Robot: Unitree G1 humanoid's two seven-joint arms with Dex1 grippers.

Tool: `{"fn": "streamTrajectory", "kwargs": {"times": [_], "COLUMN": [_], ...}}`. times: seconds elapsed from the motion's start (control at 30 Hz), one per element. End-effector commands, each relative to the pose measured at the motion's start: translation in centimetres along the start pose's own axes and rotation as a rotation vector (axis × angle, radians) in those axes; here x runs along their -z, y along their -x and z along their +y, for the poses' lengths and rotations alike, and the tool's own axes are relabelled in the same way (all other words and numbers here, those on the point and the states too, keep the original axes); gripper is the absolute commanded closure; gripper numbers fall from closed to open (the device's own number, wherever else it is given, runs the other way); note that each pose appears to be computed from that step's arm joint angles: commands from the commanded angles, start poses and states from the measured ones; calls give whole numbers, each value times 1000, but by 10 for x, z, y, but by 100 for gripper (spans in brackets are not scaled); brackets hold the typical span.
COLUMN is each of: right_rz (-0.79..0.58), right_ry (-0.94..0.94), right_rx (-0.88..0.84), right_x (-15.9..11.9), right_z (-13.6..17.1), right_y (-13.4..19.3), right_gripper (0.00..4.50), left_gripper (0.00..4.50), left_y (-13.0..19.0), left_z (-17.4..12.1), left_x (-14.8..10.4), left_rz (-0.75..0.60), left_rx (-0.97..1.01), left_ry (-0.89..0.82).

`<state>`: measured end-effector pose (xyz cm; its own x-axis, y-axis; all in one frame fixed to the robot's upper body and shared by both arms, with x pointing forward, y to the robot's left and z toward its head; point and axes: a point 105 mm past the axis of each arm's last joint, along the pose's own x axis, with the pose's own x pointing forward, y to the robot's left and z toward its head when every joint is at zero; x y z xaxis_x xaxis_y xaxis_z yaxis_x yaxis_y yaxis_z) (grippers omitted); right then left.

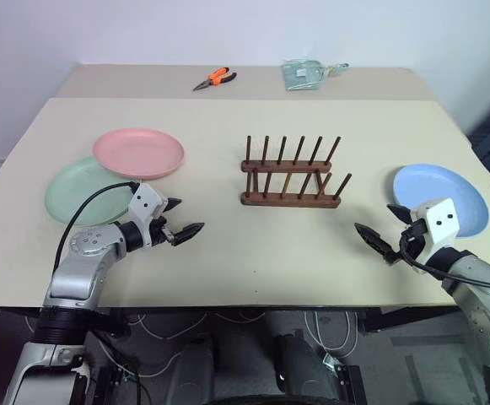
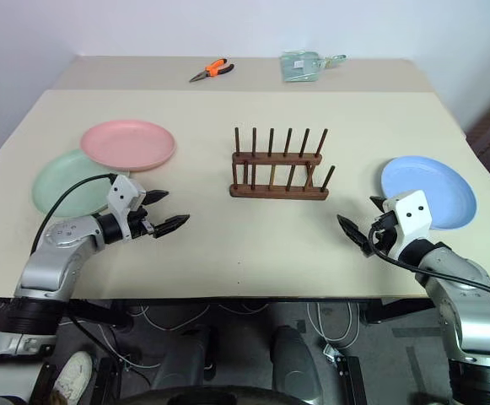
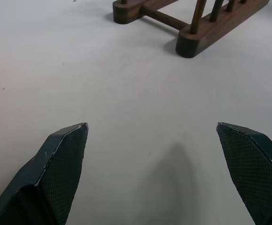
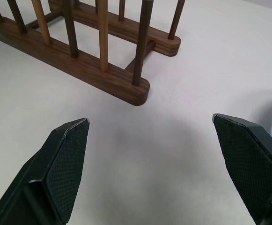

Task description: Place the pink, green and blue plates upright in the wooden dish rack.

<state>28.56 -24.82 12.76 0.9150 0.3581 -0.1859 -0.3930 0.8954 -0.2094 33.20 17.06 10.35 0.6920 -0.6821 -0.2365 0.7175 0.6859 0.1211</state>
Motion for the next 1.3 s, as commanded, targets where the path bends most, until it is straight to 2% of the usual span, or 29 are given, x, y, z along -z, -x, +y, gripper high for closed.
{"fn": "streamTrajectory", "kwargs": {"times": [0.03,0.3,0.47,0.57,0.8,0.93,1.03,1.17,1.23,1.3], "right_rz": [-75,-96,-100,-101,-76,-57,-41,-33,-34,-40], "right_ry": [43,80,25,56,58,57,55,57,64,68], "right_rx": [22,35,14,65,189,234,264,261,253,246], "right_x": [-19,-24,-22,-22,-12,-8,-4,-2,-3,-4], "right_z": [-4,-4,5,6,7,11,10,10,10,9], "right_y": [-6,-13,-9,-5,21,34,42,41,38,33], "right_gripper": [20,20,9,9,9,9,0,0,0,0], "left_gripper": [0,0,0,0,0,0,88,290,374,372], "left_y": [-5,-24,-53,-73,-124,-133,-136,-132,-130,-125], "left_z": [-3,-3,-7,-15,-32,-41,-47,-48,-48,-50], "left_x": [-16,-20,-24,-22,-25,-24,-21,-17,-14,-12], "left_rz": [-45,-45,-39,-11,69,86,100,99,95,84], "left_rx": [13,63,176,282,402,438,462,481,493,519], "left_ry": [-40,-85,-82,-90,-143,-155,-175,-219,-237,-250]}}
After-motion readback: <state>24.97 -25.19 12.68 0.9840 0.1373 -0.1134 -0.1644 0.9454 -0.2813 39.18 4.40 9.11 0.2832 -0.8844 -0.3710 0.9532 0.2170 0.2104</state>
